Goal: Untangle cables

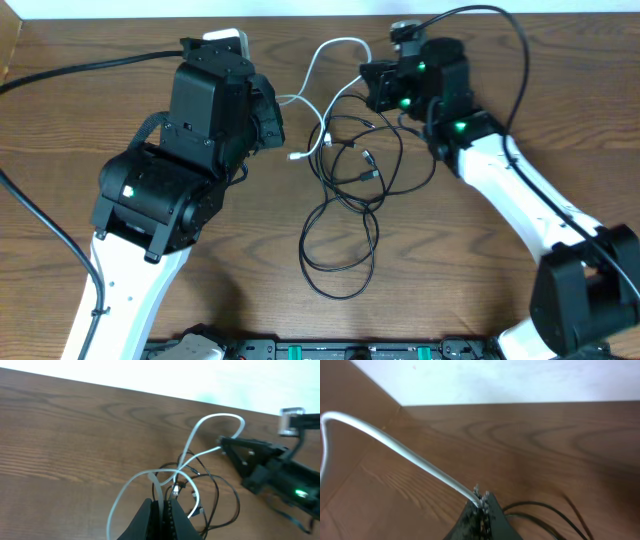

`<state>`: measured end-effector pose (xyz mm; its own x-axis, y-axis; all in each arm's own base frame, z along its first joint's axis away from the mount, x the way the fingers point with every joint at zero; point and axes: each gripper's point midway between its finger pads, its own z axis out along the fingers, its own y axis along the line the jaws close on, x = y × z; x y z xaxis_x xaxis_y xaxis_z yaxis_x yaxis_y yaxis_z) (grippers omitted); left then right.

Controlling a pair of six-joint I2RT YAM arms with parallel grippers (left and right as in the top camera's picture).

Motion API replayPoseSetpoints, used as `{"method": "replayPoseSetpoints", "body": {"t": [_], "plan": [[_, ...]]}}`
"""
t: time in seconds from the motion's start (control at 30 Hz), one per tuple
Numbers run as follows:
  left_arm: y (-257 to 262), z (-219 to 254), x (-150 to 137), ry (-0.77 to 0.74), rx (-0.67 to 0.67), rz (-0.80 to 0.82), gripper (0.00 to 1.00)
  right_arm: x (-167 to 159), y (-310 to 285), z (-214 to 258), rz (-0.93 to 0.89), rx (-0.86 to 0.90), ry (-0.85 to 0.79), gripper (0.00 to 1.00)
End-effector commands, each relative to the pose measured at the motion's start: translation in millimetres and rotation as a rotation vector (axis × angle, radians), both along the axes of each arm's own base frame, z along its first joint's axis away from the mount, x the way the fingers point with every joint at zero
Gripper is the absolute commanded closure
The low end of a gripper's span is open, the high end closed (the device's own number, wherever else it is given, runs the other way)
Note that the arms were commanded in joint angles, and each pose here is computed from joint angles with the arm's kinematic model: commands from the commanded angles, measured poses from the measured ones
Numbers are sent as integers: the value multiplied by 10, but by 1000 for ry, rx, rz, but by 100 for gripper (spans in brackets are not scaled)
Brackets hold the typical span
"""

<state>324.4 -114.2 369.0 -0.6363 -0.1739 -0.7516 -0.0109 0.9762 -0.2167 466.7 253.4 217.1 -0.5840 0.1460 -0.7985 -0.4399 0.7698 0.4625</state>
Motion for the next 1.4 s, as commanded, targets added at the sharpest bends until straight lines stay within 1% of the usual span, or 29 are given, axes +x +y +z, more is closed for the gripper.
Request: {"method": "replayPoseSetpoints", "body": {"t": [0.0, 0.2, 0.33, 0.5, 0.67, 0.77, 0.93, 1.03, 1.17, 1.27, 1.37], "plan": [[4, -49, 40, 14, 21, -1, 92, 25, 215, -249, 39, -38, -11, 99], [0, -60, 50, 16, 23, 0, 92, 90, 669, -394, 92, 4, -113, 99], [0, -61, 49, 17, 23, -1, 92, 132, 885, -444, 74, 32, -183, 99], [0, -61, 49, 17, 23, -1, 92, 205, 908, -250, -6, 58, -270, 99], [0, -61, 49, 17, 23, -1, 92, 232, 878, 14, -2, 110, -344, 99], [0, -60, 50, 16, 23, -1, 92, 104, 942, 237, 124, 151, -394, 99], [-8, -39, 66, 6, 18, -1, 92, -385, 1105, 607, 479, 216, -521, 99], [-13, -25, 76, 0, 15, 0, 92, -670, 1112, 621, 683, 225, -563, 99], [-12, -26, 76, 0, 15, 0, 92, -1001, 1031, 482, 929, 223, -574, 99], [-12, -26, 76, 0, 15, 0, 92, -1030, 989, 355, 965, 203, -550, 99], [-12, -26, 76, 0, 15, 0, 92, -1086, 1001, 299, 1006, 168, -612, 99]]}}
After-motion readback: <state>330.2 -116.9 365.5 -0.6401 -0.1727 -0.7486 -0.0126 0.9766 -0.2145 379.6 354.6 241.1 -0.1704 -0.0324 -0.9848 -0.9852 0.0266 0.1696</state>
